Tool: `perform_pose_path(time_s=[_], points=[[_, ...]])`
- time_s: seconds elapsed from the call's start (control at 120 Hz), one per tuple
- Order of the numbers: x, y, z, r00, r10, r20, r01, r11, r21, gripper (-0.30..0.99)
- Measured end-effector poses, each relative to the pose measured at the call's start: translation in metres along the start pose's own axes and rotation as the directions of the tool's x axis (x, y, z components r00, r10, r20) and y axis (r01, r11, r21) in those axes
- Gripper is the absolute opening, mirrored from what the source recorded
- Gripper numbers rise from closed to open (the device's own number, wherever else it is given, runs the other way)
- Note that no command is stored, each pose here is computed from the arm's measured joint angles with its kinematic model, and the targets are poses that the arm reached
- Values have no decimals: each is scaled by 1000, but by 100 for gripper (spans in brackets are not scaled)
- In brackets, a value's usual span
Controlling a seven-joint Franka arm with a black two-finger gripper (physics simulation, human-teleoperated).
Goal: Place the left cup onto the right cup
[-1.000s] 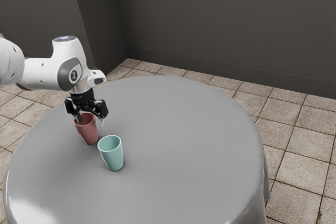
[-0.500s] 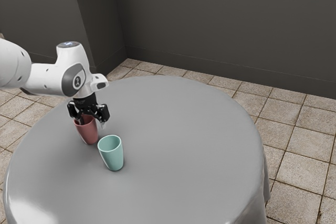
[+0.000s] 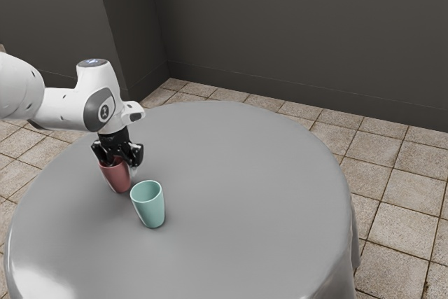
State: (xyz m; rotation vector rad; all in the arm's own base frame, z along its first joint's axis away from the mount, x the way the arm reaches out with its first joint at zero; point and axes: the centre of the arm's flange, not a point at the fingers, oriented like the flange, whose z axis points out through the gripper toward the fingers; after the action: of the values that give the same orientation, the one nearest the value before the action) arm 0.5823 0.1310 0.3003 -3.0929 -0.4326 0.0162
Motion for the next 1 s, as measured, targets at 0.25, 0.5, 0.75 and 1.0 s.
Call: perform_pose_path(time_s=[0.25,0.5,0.75,1.0], points=[[0,0,0,1000,-13,1,13,1000,-1,9],[-1,1,-1,1000,-30,2,30,1000,2,-5],[-1,2,-2,999,-42,2,42,999,4,-8],[-1,13,-8,1000,-26,-2,26,1000,12,-9]])
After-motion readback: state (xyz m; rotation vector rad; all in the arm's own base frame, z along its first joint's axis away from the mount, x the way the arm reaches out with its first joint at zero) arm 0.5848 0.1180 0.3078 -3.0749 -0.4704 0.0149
